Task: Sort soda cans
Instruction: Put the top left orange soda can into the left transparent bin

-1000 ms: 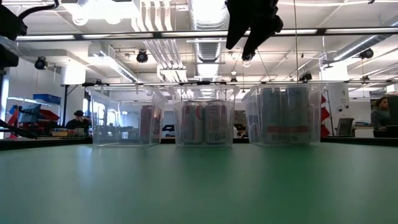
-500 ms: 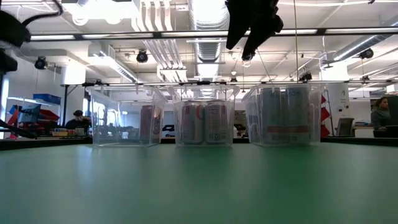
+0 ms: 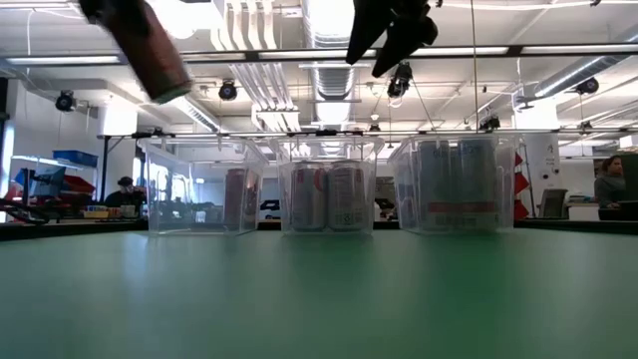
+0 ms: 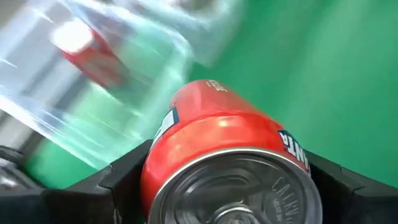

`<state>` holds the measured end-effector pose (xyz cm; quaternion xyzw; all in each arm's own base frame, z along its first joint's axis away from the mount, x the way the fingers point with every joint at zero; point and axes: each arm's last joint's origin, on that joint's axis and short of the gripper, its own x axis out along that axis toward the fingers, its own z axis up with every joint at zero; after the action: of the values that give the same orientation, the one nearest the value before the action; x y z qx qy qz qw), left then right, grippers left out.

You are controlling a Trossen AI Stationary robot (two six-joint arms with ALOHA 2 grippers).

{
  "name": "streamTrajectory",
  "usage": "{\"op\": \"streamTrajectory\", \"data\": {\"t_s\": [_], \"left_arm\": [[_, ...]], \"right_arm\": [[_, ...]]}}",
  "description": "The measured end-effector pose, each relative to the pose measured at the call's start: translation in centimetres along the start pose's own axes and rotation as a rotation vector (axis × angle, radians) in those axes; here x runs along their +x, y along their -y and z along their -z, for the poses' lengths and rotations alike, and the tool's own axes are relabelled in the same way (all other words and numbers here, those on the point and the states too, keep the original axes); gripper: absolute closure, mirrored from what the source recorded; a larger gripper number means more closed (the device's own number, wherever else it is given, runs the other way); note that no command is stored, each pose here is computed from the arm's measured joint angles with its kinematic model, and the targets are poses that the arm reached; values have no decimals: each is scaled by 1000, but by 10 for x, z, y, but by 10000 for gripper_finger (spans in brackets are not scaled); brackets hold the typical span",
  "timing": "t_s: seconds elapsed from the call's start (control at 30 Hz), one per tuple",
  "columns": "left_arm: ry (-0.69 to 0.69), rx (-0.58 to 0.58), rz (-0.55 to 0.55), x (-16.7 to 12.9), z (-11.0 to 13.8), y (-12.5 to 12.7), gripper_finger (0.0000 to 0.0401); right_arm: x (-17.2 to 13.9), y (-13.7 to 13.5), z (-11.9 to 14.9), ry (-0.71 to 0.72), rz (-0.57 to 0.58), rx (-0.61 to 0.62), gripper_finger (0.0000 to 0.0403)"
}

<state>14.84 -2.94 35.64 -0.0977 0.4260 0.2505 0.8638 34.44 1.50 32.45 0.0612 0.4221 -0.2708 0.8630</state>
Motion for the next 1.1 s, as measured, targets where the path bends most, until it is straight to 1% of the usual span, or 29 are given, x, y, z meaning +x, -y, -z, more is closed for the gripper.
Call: {"op": "streamTrajectory", "data": {"t_s": [0.03, 0.2, 0.27, 0.33, 0.4, 0.53, 0.63, 0.7, 0.8, 1.1], "left_arm": [[24, -7, -29, 1, -10, -6, 118], [60, -28, -192, 12, -55, -43, 118], [38, -21, -249, 23, -70, -61, 118], [-22, -26, -266, 41, -80, -79, 118], [-74, -38, -241, 64, -88, -95, 118], [-236, -21, -276, 111, -88, -120, 118], [-295, -57, -282, 135, -89, -136, 118], [-332, -68, -273, 145, -89, -142, 118], [-354, -77, -269, 159, -89, -150, 118], [-434, -144, -247, 189, -81, -173, 118]], "right_arm": [[1, 1, -1, 4, 0, 1, 29], [1, 2, -1, 4, 2, 1, 29], [1, 2, -1, 5, 2, 0, 29], [1, 1, -1, 4, 1, 0, 29], [1, 1, -1, 4, 1, -1, 29], [-1, -3, 1, 0, -7, -3, 29], [-4, -8, 4, 1, -23, -15, 29], [-5, -10, 5, 0, -30, -21, 29], [-5, -11, 5, 0, -30, -23, 29], [-5, -10, 5, 0, -29, -37, 29]]}}
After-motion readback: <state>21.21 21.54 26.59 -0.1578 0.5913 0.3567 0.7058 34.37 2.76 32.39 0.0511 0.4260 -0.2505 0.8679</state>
